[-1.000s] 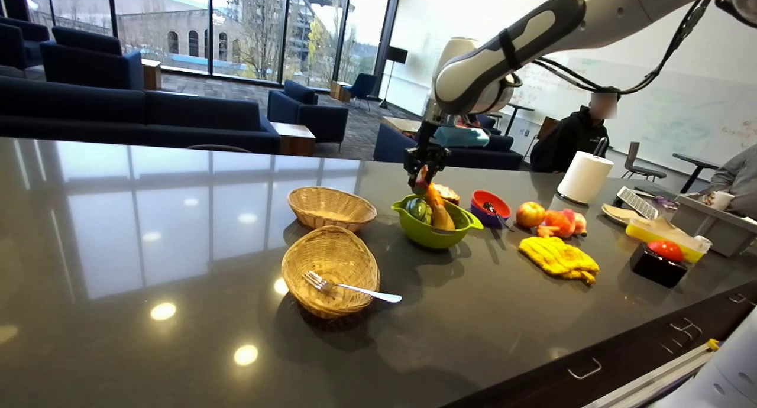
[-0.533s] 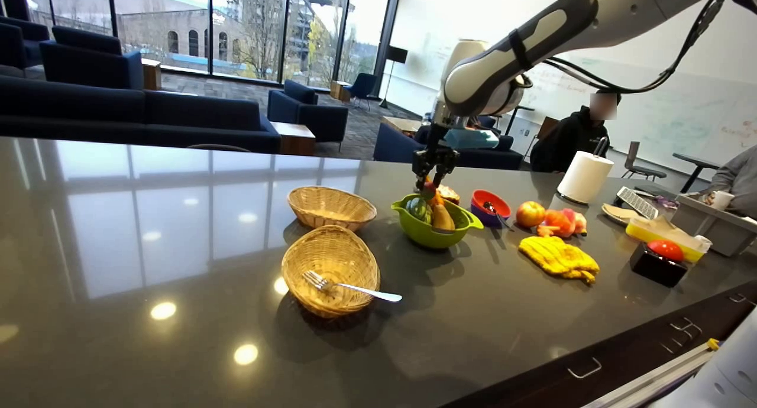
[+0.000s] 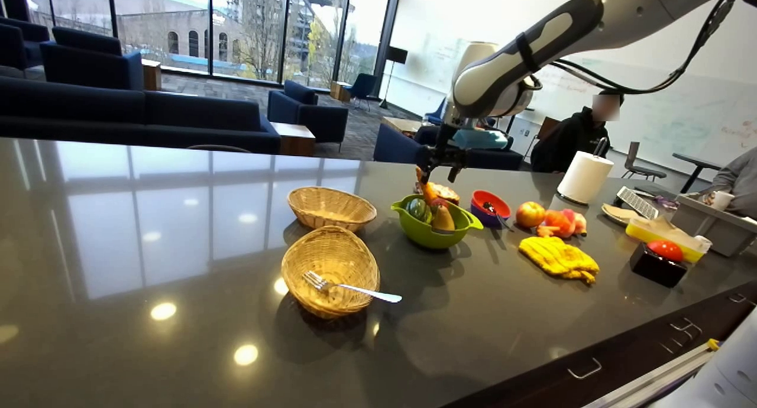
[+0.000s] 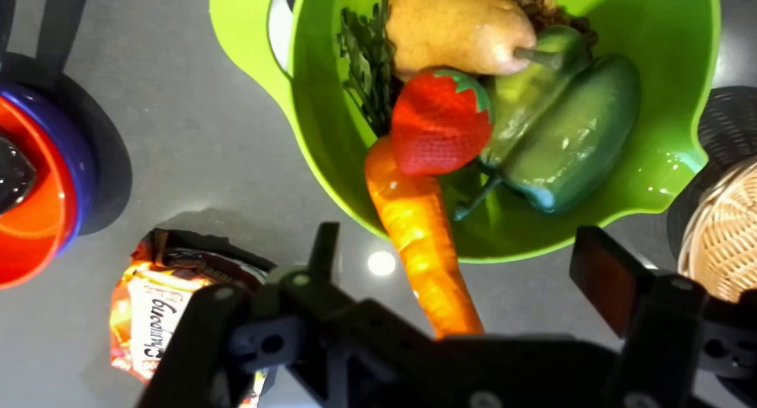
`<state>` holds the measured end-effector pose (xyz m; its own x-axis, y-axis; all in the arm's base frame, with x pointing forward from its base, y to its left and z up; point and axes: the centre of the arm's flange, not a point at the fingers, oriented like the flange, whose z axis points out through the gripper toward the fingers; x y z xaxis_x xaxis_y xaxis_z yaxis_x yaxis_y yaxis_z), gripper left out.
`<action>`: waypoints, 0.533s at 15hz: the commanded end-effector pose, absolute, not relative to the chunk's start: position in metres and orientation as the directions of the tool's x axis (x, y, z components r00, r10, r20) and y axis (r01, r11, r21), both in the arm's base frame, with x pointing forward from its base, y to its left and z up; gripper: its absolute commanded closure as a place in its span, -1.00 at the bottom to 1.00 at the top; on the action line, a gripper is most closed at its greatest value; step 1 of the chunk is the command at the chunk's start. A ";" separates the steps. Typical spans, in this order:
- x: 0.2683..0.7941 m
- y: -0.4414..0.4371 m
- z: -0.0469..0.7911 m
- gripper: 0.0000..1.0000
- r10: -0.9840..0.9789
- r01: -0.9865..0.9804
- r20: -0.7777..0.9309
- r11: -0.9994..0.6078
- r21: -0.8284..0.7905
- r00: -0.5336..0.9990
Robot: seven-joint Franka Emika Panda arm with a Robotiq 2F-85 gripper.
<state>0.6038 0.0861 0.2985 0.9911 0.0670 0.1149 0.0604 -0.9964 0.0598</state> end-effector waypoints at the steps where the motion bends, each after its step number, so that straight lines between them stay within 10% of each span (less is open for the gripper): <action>1: 0.590 0.062 0.307 -1.00 0.038 0.027 0.144 -0.996 0.080 0.989; 8: 0.585 0.024 0.310 -1.00 -0.030 -0.045 0.152 -0.995 0.093 0.988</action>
